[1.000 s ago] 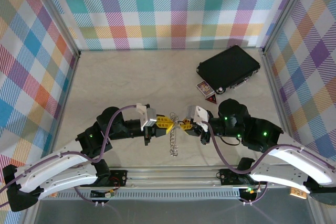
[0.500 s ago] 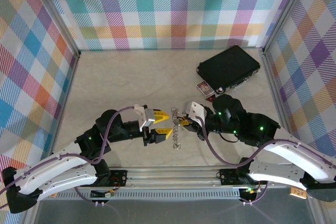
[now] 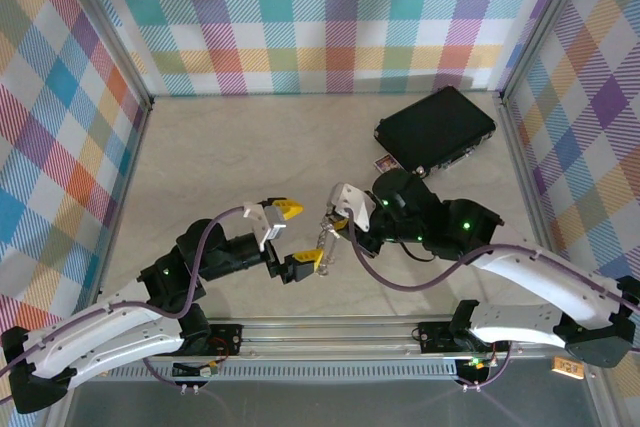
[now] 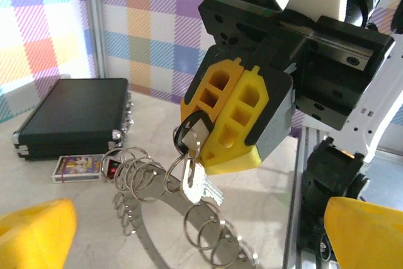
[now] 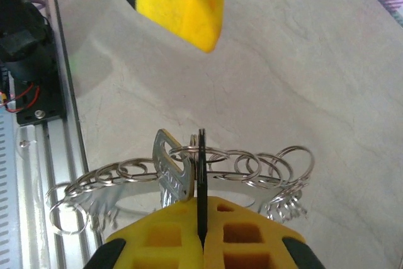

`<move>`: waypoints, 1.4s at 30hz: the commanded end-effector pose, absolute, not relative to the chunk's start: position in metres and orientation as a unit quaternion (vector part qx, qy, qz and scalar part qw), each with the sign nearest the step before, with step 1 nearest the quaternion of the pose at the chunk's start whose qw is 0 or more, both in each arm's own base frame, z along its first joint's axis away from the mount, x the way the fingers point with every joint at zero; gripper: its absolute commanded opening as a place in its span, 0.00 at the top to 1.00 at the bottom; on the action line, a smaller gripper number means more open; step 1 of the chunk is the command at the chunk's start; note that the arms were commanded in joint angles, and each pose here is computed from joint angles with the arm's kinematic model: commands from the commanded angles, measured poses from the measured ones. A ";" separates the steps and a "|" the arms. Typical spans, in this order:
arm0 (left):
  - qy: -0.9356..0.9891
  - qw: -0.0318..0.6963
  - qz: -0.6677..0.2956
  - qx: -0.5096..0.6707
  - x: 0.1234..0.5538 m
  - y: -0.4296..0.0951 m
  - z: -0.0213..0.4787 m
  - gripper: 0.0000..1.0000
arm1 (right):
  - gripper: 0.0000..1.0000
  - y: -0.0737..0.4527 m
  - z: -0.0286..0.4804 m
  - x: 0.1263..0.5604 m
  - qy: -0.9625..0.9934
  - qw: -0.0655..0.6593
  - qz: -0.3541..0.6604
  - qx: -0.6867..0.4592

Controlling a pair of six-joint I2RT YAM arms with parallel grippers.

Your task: Put the keys on the keyring

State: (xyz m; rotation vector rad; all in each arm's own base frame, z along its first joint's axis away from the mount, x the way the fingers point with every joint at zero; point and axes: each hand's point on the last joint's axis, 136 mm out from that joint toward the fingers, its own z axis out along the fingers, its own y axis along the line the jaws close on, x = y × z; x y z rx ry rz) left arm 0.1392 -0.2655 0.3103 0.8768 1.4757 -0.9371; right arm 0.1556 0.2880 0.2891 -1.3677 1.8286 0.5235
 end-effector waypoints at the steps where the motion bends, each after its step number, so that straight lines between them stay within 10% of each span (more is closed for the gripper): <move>1: 0.643 0.566 -0.386 0.342 0.147 -0.257 0.301 0.00 | 1.00 0.291 0.305 0.168 0.728 0.407 0.212 -0.510; 42: 0.681 0.597 -0.318 0.279 0.177 -0.237 0.265 0.00 | 1.00 0.395 0.248 0.362 0.824 0.314 0.269 -0.387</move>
